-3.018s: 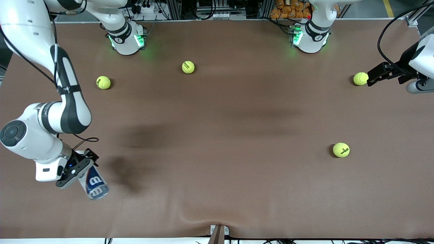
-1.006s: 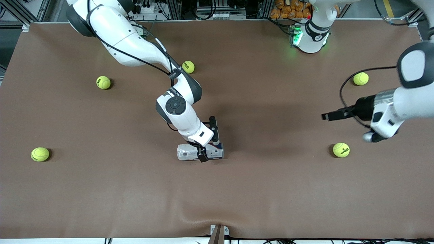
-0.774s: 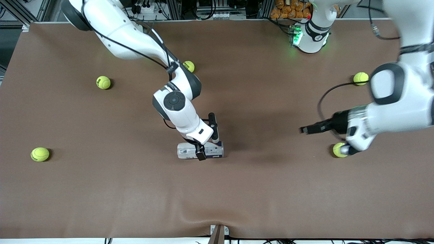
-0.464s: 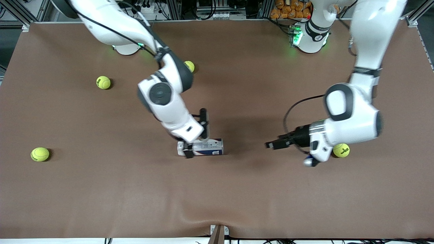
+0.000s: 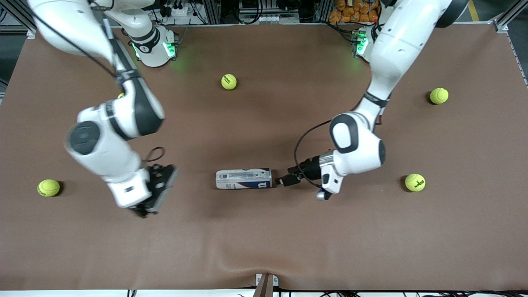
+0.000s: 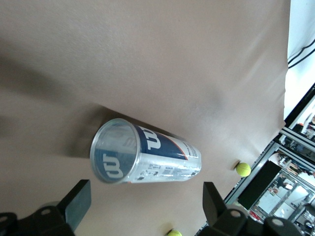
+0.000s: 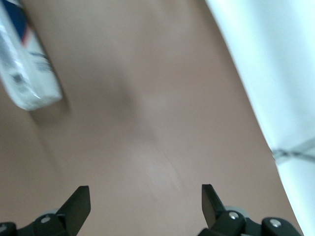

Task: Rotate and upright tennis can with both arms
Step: 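Grasp the can end with the left gripper while the right arm retracts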

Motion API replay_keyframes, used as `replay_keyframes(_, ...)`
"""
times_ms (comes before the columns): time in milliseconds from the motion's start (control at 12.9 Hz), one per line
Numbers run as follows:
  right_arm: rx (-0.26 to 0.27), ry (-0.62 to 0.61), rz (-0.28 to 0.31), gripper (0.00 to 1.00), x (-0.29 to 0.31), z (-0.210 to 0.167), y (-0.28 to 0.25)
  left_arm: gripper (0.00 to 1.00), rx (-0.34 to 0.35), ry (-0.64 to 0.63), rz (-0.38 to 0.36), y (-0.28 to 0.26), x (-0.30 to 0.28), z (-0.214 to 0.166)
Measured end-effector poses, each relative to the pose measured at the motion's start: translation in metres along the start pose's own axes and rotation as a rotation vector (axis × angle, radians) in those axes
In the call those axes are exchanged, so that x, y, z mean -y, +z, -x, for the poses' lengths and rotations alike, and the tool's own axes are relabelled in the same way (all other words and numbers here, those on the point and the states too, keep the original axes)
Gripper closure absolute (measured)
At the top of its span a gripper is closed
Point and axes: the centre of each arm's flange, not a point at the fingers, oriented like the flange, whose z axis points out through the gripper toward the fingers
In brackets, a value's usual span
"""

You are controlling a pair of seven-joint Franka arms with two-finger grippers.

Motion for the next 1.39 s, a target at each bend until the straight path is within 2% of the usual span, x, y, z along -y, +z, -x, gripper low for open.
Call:
replay_keyframes(155,0.016,0.095,0.021,0.0,-0.03,0.046,-0.027,0.17,0.008,0.012,0.054,0.012,0.016,-0.013)
replay_keyframes(232,0.032,0.147,0.019,0.0,-0.038,0.064,-0.043,0.18,0.011,0.02,0.077,0.017,0.023,-0.018)
replay_keyframes(310,0.05,0.203,0.012,0.0,-0.041,0.078,-0.059,0.26,0.014,0.027,0.095,0.024,0.028,-0.021)
replay_keyframes(387,0.071,0.269,0.001,0.0,-0.042,0.089,-0.074,0.39,0.017,0.027,0.109,0.031,0.03,-0.023)
replay_keyframes(464,0.095,0.344,-0.014,0.0,-0.04,0.097,-0.088,0.43,0.021,0.023,0.121,0.036,0.029,-0.023)
replay_keyframes(696,0.2,0.631,-0.073,0.0,-0.02,0.119,-0.136,0.43,0.035,0.025,0.132,0.052,0.025,-0.018)
replay_keyframes(851,0.248,0.817,-0.099,0.0,-0.004,0.13,-0.171,0.44,0.04,0.022,0.131,0.058,0.027,-0.017)
replay_keyframes(929,0.258,0.881,-0.101,0.0,-0.001,0.142,-0.189,0.53,0.04,0.011,0.137,0.059,0.029,-0.018)
replay_keyframes(1083,0.273,0.974,-0.097,0.0,0.001,0.182,-0.219,0.78,0.041,-0.024,0.169,0.059,0.028,-0.018)
replay_keyframes(1161,0.262,1.019,-0.103,0.0,0.004,0.201,-0.231,0.89,0.046,-0.031,0.183,0.061,0.024,-0.015)
replay_keyframes(1238,0.257,1.073,-0.111,0.0,0.008,0.216,-0.241,0.94,0.051,-0.03,0.201,0.061,0.016,-0.011)
replay_keyframes(1393,0.281,1.192,-0.139,0.0,0.019,0.231,-0.25,0.94,0.053,0.003,0.221,0.056,-0.005,-0.003)
